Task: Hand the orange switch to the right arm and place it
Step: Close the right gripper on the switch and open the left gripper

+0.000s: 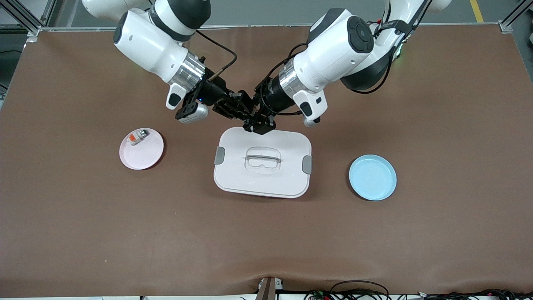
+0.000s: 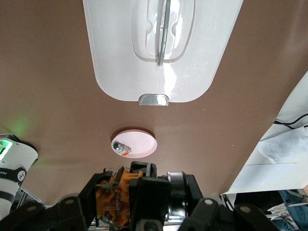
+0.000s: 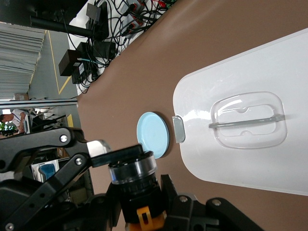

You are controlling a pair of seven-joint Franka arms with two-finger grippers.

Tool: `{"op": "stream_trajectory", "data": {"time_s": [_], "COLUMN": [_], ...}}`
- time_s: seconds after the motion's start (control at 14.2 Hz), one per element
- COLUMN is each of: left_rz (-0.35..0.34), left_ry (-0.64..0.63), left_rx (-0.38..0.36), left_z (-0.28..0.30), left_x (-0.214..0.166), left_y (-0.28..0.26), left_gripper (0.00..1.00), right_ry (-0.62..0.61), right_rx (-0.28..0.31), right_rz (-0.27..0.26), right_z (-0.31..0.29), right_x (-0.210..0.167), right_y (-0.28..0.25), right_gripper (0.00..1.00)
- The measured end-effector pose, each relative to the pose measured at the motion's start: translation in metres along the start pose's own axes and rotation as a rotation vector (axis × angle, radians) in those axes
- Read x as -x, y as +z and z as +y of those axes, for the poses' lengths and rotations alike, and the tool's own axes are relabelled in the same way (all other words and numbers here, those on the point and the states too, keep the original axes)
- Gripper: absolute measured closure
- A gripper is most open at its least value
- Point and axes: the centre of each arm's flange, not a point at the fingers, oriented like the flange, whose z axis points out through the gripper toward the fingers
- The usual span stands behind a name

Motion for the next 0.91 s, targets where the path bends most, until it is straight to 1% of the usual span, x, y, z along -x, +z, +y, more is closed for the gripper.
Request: {"op": "stream_trajectory", "data": {"time_s": [0.28, 0.42, 0.49, 0.56, 0.63, 0.7, 0.84, 0.91], "left_rz": [0.000, 0.000, 0.000, 0.000, 0.000, -0.001, 0.000, 0.000], "left_ry": [0.000, -0.001, -0.002, -0.002, -0.002, -0.004, -0.009, -0.011], "left_rx": [0.000, 0.002, 0.004, 0.005, 0.006, 0.010, 0.014, 0.015], "left_z": [0.000, 0.000, 0.001, 0.001, 0.001, 0.003, 0.005, 0.006], "left_x": [0.000, -0.001, -0.001, -0.002, -0.002, -0.003, -0.006, -0.007], "left_y": [0.000, 0.001, 0.001, 0.001, 0.000, -0.001, -0.002, -0.003], "left_gripper": [0.28, 0.17, 0.17, 0.11, 0.04, 0.00, 0.00, 0.00], "right_ry": [0.001, 0.053, 0.064, 0.065, 0.053, 0.024, -0.045, -0.107], "right_rx": [0.000, -0.009, -0.012, -0.013, -0.002, 0.027, 0.111, 0.169], "right_rz": [0.000, 0.002, 0.002, 0.002, -0.001, -0.011, -0.053, -0.073], "right_z": [0.000, -0.004, -0.006, -0.007, -0.007, -0.006, -0.006, -0.006], "right_x": [0.000, -0.001, -0.001, -0.002, -0.002, -0.003, -0.010, -0.017], "right_y": [0.000, -0.002, -0.003, -0.003, -0.002, 0.000, 0.000, -0.003], "right_gripper": [0.63, 0.63, 0.63, 0.63, 0.63, 0.63, 0.63, 0.63]}}
